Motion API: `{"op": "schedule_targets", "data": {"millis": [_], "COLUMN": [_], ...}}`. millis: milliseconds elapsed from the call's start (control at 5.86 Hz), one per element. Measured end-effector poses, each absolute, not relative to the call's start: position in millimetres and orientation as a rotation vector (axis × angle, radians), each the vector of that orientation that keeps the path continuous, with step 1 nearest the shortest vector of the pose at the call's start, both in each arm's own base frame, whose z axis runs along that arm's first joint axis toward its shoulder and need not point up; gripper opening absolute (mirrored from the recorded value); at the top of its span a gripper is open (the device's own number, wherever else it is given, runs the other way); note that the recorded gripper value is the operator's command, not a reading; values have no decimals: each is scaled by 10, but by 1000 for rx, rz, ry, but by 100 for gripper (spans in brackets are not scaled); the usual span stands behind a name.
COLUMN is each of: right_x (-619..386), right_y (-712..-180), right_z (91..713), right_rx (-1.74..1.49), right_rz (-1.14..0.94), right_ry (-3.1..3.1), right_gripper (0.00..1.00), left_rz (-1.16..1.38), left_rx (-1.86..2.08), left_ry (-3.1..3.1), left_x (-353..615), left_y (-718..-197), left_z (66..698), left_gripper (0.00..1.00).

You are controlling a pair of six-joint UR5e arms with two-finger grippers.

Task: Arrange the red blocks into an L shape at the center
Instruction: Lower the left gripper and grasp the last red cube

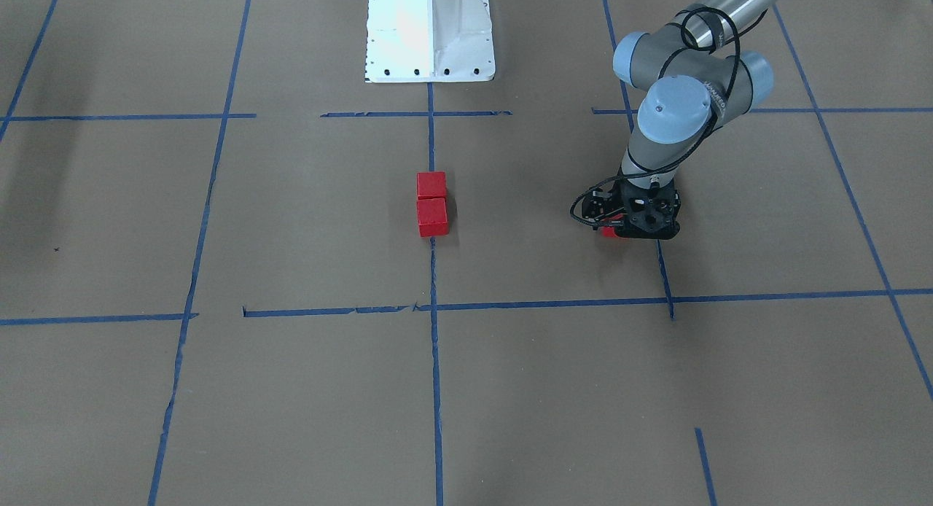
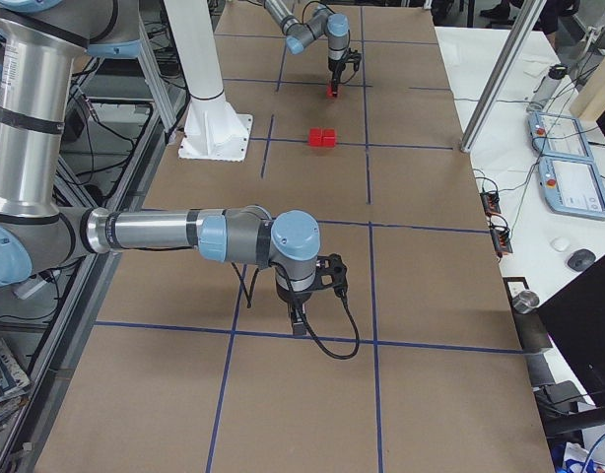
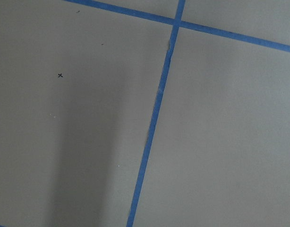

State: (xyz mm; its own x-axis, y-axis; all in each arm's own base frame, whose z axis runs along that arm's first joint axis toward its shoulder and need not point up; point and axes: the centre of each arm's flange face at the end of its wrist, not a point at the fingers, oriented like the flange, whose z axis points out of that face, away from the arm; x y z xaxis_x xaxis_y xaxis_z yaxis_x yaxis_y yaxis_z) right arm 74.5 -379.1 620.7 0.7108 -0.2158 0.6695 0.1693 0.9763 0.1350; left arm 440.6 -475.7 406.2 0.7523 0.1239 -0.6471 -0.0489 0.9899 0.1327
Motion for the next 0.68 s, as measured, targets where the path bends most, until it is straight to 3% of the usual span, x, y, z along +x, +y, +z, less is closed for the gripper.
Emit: {"op": "schedule_targets", "data": {"millis": [341,512,682], "right_x": [747,746,744], "right_y": [-3791,-3791,-3792], "right_z": [6206,6206,6203], "right_rx": [66,65,66], "right_rz": [-214,-214,-214], "right_ry": [-750,-750,-750], "right_gripper": [100,100,100], "left_rz": [85,84,77], "left_rx": [65,50,44], "left_ry": [742,756,763], "left_x": [4420,4419,4425], "left_y": [-4709,-4687,-4684], "left_z": [4056,4026,3973], "left_gripper": [22,10,9]}}
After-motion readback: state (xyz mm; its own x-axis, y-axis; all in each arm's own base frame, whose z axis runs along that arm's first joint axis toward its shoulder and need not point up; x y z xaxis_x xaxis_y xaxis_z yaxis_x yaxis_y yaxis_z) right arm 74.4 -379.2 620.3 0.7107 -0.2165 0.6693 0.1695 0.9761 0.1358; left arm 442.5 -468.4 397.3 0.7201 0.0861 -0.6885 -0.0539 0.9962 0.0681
